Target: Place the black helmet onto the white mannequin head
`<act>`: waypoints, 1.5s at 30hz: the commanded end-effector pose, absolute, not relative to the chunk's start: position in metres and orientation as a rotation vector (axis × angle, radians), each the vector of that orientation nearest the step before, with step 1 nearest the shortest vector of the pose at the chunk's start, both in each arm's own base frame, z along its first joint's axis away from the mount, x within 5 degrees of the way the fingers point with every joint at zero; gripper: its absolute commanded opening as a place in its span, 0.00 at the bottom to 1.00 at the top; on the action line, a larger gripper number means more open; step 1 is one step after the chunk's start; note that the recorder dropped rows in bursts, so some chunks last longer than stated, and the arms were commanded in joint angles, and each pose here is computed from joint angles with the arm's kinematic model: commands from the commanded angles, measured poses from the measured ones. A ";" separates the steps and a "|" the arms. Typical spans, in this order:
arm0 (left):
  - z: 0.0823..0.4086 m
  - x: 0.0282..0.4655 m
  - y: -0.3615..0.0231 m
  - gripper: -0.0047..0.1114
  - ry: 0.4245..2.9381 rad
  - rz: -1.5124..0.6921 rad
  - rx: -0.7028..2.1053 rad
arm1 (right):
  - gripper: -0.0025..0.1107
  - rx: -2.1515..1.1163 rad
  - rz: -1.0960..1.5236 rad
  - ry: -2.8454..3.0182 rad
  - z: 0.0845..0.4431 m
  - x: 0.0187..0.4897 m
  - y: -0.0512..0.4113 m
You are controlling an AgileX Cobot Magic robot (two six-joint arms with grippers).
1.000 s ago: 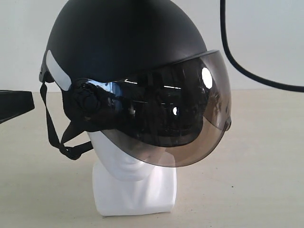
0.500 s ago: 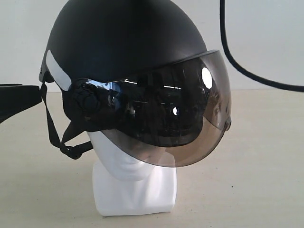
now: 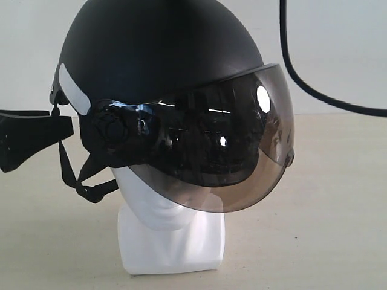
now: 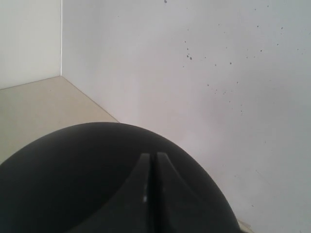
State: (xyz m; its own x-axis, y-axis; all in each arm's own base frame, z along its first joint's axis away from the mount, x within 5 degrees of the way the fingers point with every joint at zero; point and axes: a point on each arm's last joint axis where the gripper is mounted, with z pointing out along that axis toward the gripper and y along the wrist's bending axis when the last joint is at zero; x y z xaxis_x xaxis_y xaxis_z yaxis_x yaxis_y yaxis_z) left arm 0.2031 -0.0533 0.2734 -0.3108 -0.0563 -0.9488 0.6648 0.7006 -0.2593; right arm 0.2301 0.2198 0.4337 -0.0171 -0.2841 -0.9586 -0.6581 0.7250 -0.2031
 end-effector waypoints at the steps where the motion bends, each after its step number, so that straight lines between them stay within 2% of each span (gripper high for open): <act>1: 0.284 0.208 -0.054 0.50 1.718 -0.763 0.484 | 0.02 -0.773 0.355 1.586 0.439 0.227 0.217; 4: 0.283 0.209 -0.054 0.39 1.735 -0.766 0.483 | 0.02 -0.774 0.353 1.590 0.439 0.227 0.217; 9: 0.271 0.215 -0.055 0.10 1.795 -0.815 0.471 | 0.02 -0.772 0.355 1.591 0.439 0.227 0.217; 10: 0.269 0.216 -0.055 0.08 1.799 -0.831 0.475 | 0.02 -0.772 0.354 1.592 0.439 0.227 0.217; 13: 0.262 0.220 -0.056 0.08 1.821 -0.868 0.468 | 0.02 -0.774 0.349 1.615 0.437 0.228 0.216; 24: 0.244 0.237 -0.047 0.08 1.896 -0.756 0.394 | 0.02 -0.778 0.343 1.631 0.435 0.228 0.216; 32: 0.231 0.249 -0.045 0.08 1.900 -0.752 0.349 | 0.02 -0.777 0.345 1.626 0.436 0.227 0.216; 45: 0.221 0.274 -0.043 0.08 1.914 -0.753 0.331 | 0.02 -0.780 0.343 1.624 0.436 0.227 0.216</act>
State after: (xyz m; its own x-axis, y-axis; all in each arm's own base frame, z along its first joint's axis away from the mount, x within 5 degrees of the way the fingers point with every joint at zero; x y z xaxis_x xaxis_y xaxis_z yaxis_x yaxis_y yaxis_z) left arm 0.2666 -0.0447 0.2253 -0.4368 -0.0895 -0.8951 0.5635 0.7484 -0.3498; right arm 0.2300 0.2190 0.4321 -0.0344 -0.2939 -0.9552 -0.6572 0.7267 -0.1999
